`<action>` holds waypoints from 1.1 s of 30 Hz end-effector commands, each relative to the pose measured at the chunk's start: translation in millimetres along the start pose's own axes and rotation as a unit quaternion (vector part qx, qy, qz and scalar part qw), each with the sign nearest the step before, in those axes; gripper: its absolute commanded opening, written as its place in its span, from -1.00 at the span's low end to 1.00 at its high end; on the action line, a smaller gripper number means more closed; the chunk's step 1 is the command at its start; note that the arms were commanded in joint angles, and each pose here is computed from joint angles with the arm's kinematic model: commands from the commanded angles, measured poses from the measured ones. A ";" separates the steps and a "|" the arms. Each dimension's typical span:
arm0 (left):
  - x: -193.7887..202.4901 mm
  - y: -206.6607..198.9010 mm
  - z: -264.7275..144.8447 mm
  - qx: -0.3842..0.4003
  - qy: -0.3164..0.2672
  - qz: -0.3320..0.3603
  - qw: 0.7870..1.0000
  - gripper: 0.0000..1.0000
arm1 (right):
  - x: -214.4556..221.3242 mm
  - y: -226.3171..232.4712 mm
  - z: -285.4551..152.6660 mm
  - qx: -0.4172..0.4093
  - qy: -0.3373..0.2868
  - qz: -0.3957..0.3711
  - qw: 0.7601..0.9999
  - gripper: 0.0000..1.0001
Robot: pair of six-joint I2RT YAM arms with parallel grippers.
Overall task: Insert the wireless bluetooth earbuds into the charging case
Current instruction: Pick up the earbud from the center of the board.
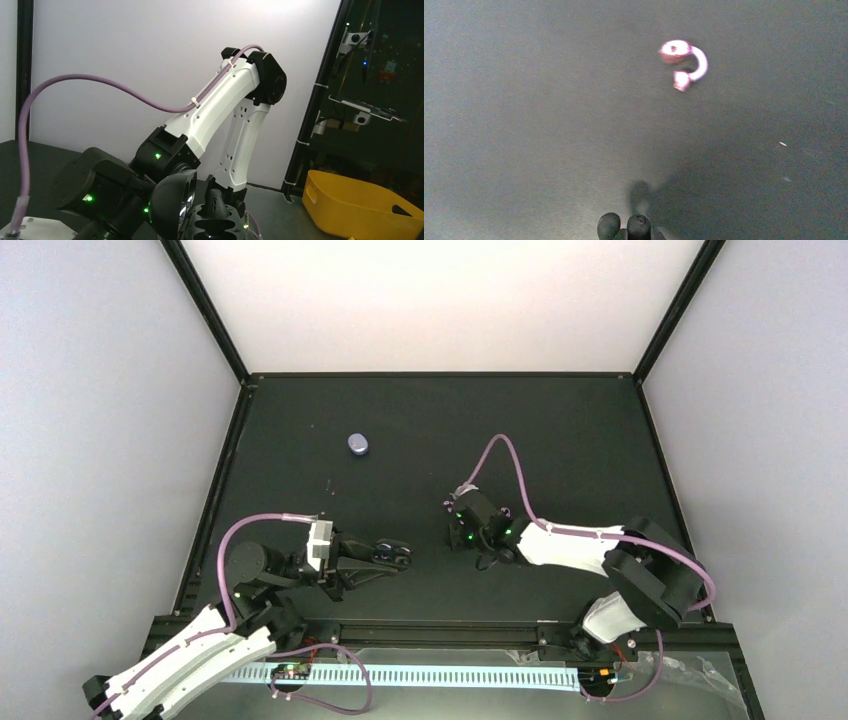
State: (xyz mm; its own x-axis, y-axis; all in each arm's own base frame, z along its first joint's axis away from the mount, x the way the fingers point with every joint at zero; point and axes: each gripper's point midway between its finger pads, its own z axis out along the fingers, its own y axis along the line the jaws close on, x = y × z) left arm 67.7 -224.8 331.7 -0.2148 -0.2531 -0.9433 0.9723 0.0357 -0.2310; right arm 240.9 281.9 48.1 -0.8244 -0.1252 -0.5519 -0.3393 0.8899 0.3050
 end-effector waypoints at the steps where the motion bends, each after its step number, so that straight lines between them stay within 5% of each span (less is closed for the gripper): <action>1: -9.7 -6.8 4.3 0.021 -0.014 0.014 1.000 -0.97 | -5.9 -19.5 -7.0 0.028 -0.032 0.048 0.998 -0.82; 9: -4.3 -4.6 5.3 0.022 -0.011 0.010 1.000 -0.97 | 0.0 -21.5 0.6 0.024 -0.020 0.068 0.997 -0.77; 22: -1.3 -1.0 5.7 0.018 -0.013 0.007 1.000 -0.97 | 1.6 -22.0 -20.1 0.016 -0.022 0.045 0.999 -0.35; 33: 1.9 2.2 8.0 0.016 -0.011 0.005 1.000 -0.97 | 2.9 -14.6 -28.3 -0.012 -0.025 0.035 0.999 -0.32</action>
State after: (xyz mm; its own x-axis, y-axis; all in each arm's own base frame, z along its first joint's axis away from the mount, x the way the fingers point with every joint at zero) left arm 73.1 -233.0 325.7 -0.2137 -0.2541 -0.9433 0.9735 0.0255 -0.2274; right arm 232.2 255.8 62.5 -0.8241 -0.0464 -0.5645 -0.2860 0.8944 0.3440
